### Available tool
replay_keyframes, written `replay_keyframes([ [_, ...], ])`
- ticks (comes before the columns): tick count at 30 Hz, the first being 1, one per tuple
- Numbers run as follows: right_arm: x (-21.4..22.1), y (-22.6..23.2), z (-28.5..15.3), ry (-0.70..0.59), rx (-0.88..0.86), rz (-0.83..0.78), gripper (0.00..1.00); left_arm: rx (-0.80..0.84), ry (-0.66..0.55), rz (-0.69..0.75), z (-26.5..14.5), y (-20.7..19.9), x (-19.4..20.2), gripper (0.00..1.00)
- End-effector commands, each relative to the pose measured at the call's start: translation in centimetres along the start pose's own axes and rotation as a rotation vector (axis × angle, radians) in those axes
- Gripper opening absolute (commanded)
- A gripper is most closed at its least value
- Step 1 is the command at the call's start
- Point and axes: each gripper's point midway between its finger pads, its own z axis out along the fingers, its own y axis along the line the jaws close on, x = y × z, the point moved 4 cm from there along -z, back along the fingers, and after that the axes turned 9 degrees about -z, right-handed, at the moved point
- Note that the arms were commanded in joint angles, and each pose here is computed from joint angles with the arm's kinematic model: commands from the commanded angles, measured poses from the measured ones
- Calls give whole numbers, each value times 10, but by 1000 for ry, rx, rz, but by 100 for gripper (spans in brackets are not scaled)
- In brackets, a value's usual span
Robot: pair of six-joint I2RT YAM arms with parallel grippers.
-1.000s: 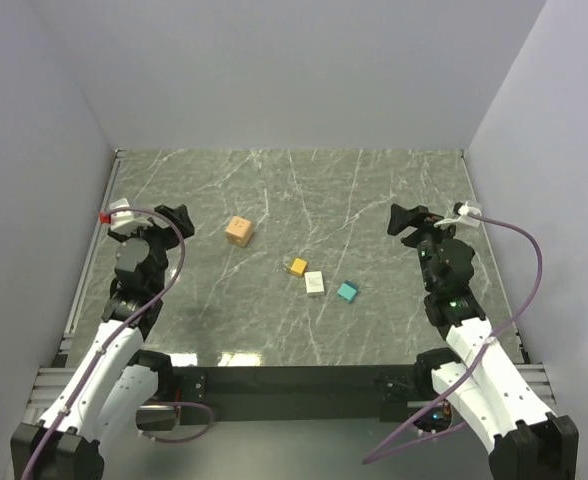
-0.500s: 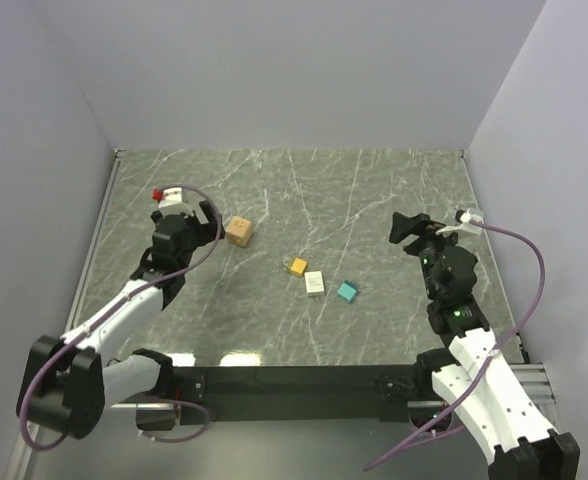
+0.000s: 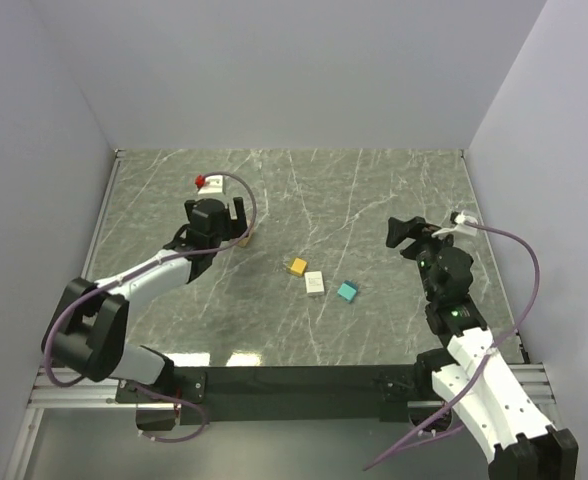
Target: Insert the plug
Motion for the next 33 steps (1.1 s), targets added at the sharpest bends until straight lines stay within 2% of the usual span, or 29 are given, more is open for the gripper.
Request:
replay_keyframes([
  [1, -4, 11, 7, 0, -55, 6, 87, -85, -11, 33, 9, -1, -7, 93],
  [8, 2, 17, 17, 33, -82, 8, 86, -130, 23, 78, 29, -7, 5, 93],
  [13, 5, 22, 21, 47, -93, 4, 86, -77, 79, 94, 40, -16, 19, 84],
  [23, 8, 28, 27, 81, -88, -16, 85, -55, 139, 117, 54, -21, 34, 81],
  [33, 18, 45, 29, 131, -140, -50, 83, 22, 187, 157, 47, -35, 51, 51],
])
